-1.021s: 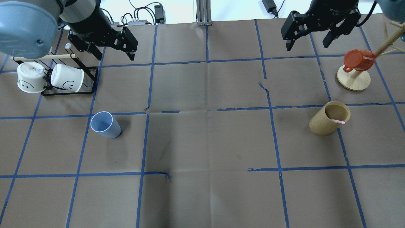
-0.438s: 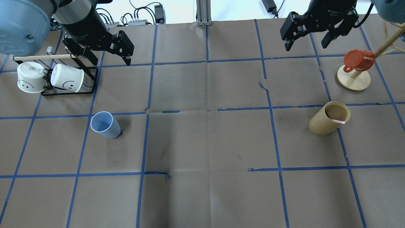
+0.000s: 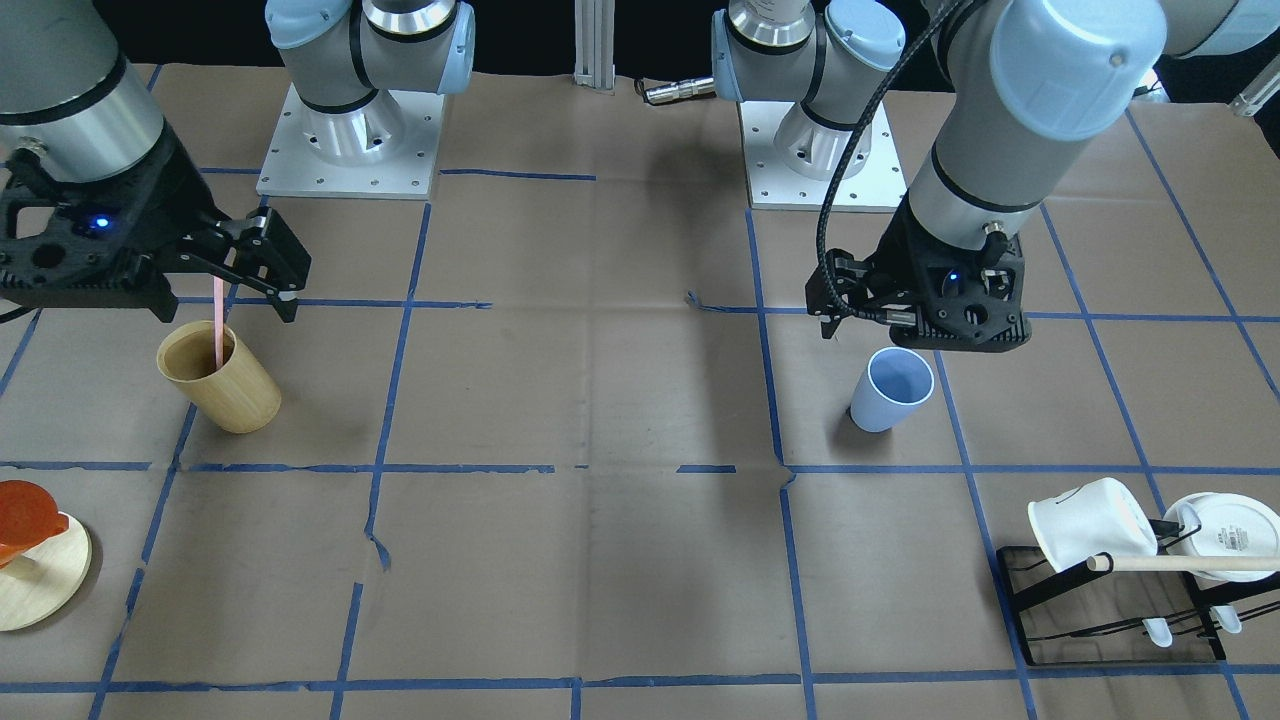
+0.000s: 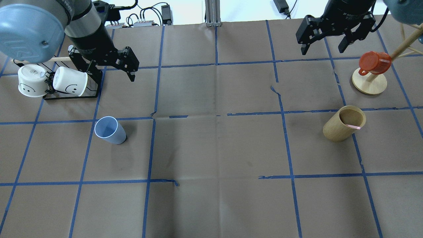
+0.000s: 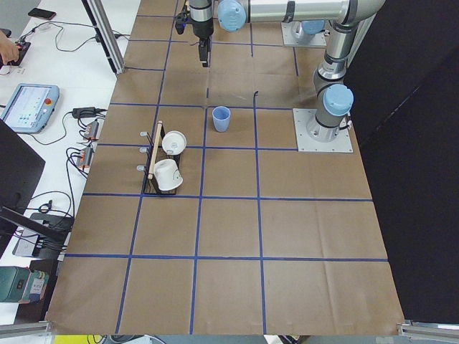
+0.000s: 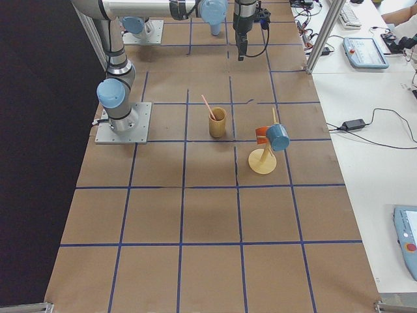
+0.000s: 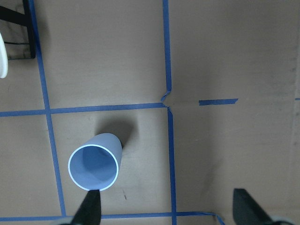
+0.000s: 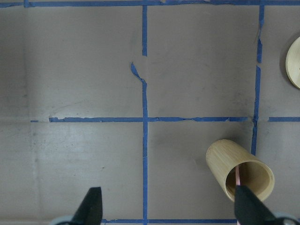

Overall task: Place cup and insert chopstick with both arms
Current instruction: 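Lower the left gripper toward the blue cup while the right nears the bamboo cup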

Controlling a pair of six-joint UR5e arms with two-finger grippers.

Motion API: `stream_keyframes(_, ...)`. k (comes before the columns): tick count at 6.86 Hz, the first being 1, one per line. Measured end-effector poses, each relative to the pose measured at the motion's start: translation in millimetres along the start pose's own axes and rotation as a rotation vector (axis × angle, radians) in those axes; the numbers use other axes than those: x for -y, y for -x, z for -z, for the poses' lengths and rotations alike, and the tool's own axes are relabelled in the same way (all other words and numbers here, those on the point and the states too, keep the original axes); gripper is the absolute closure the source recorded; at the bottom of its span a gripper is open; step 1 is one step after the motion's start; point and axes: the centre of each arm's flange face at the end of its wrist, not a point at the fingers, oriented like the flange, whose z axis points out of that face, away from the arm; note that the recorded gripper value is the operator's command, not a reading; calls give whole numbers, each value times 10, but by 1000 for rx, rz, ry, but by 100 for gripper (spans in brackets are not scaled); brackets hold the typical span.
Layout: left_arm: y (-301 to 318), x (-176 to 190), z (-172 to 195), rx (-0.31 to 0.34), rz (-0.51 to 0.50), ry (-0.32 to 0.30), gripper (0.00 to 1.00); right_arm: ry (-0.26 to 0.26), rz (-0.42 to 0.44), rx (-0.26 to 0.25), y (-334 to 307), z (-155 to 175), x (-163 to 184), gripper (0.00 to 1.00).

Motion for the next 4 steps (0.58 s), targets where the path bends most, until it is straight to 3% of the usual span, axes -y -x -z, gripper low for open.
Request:
stream_keyframes(1, 47, -1, -182, -3, 5, 16, 0, 27, -38, 2, -162, -128, -1, 0)
stream_keyframes(4, 358, -42, -668, -18, -17, 64, 0, 158, -318, 15, -908, -870, -153, 0)
